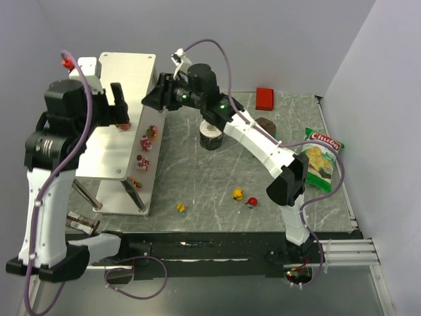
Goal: Place and organize the plastic toys onto the shelf
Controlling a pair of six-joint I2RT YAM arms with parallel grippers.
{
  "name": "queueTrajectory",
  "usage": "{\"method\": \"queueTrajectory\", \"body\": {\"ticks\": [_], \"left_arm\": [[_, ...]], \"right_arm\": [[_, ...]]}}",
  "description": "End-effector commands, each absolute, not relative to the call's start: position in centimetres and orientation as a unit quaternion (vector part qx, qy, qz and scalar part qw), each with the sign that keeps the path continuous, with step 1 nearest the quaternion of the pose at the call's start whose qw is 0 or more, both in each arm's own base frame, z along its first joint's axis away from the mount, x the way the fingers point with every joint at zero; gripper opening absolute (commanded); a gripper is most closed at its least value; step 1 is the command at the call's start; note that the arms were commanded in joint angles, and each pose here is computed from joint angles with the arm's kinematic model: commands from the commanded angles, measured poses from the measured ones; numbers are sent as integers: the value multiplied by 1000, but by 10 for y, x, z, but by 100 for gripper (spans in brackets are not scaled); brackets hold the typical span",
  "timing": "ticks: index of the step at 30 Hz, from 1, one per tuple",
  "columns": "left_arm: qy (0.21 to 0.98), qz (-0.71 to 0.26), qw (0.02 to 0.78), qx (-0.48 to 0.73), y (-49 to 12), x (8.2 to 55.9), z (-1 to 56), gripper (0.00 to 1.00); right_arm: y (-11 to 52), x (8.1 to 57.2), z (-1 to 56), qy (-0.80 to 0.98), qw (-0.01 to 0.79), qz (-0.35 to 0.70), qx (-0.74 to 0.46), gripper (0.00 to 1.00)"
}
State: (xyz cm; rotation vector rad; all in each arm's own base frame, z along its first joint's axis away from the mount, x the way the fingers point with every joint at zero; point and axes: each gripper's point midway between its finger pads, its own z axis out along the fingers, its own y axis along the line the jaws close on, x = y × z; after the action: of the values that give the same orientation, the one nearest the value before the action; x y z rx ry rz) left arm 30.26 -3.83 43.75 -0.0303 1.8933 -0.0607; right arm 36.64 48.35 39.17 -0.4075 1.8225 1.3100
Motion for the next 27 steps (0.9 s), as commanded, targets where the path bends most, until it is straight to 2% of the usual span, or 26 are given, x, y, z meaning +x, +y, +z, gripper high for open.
{"method": "queueTrajectory", "body": {"ticks": [1,6,11,14,15,18,27], "left_arm": [[765,-56,641,-25,-39,283,461,92],[729,-94,678,11,-53,271,472,91],[738,-87,669,33,-56,276,467,86],[761,-80,642,49,-60,284,456,78],[762,-80,641,51,-60,285,458,72],[782,-78,616,59,-64,295,441,67],[799,-59,596,60,-59,298,430,71]], "right_arm": [[437,354,457,698,471,513,-166,63],[405,344,459,704,472,500,-177,65],[381,332,456,704,463,506,-186,65],[370,328,449,711,458,502,-183,65],[368,327,449,711,458,501,-182,65],[360,327,439,720,454,495,-174,65],[345,324,417,744,432,488,-151,65]]}}
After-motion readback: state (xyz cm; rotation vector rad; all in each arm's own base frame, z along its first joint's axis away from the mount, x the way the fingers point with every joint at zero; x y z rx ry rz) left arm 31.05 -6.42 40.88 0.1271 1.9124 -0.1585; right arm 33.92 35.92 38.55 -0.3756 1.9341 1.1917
